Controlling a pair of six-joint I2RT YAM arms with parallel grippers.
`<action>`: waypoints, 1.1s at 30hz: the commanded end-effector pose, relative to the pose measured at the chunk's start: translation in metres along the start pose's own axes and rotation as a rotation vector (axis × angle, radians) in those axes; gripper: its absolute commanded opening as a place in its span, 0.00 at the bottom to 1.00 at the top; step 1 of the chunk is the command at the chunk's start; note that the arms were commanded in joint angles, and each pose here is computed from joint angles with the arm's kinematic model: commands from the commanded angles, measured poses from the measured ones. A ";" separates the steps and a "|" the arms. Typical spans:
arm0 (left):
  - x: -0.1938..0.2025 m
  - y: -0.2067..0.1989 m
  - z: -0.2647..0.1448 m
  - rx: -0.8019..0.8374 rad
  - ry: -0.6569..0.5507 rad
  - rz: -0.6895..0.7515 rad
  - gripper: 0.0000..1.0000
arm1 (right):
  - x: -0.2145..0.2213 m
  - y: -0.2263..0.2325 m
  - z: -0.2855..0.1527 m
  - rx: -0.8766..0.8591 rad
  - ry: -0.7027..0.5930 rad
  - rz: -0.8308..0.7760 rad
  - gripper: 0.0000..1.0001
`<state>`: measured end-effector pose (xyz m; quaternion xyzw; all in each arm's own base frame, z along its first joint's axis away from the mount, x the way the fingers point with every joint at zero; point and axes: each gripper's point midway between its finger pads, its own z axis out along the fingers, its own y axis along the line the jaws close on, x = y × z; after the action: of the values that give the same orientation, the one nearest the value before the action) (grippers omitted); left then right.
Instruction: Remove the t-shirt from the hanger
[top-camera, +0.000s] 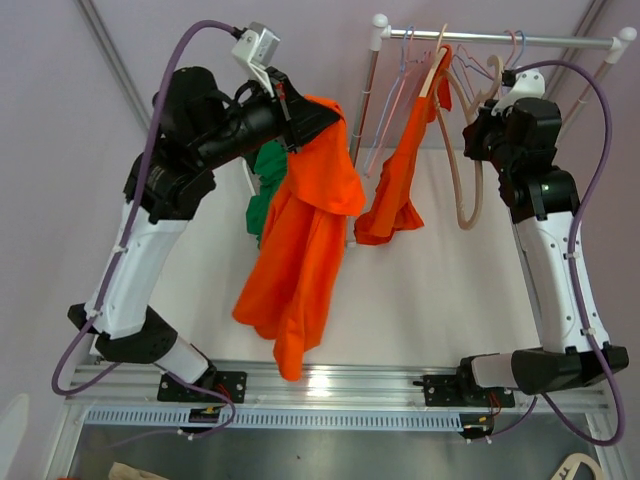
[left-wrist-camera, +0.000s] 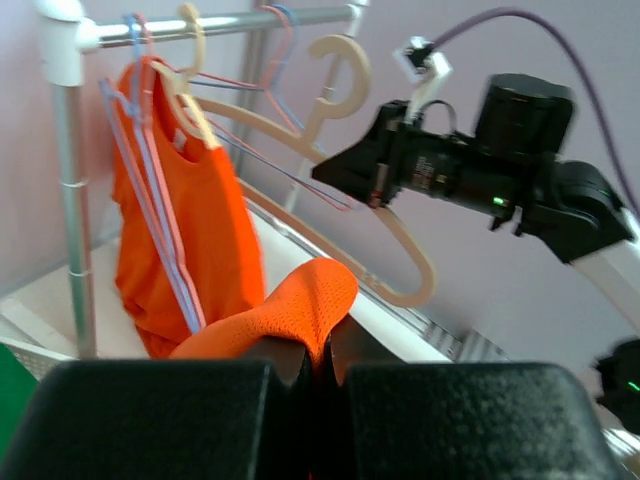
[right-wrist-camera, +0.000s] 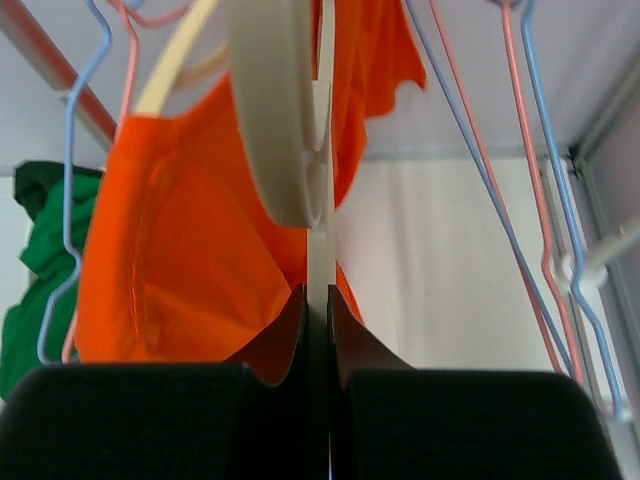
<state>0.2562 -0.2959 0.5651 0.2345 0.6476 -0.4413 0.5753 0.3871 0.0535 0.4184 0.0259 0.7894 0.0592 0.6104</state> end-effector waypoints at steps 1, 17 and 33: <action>-0.042 0.015 0.014 -0.020 -0.203 0.074 0.01 | -0.051 0.021 0.006 -0.143 -0.174 -0.003 0.00; -0.171 0.096 -0.042 -0.391 -0.635 0.405 0.01 | -0.082 -0.001 0.071 -0.061 -0.204 -0.051 0.00; -0.070 0.316 0.035 -0.522 -0.407 0.076 0.01 | -0.068 -0.035 0.132 0.003 -0.175 -0.001 0.00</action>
<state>0.5226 -0.1444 0.5650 0.0225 0.5806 -0.2373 0.7785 0.5351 0.0225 0.4049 0.0305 0.7681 0.0521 0.6375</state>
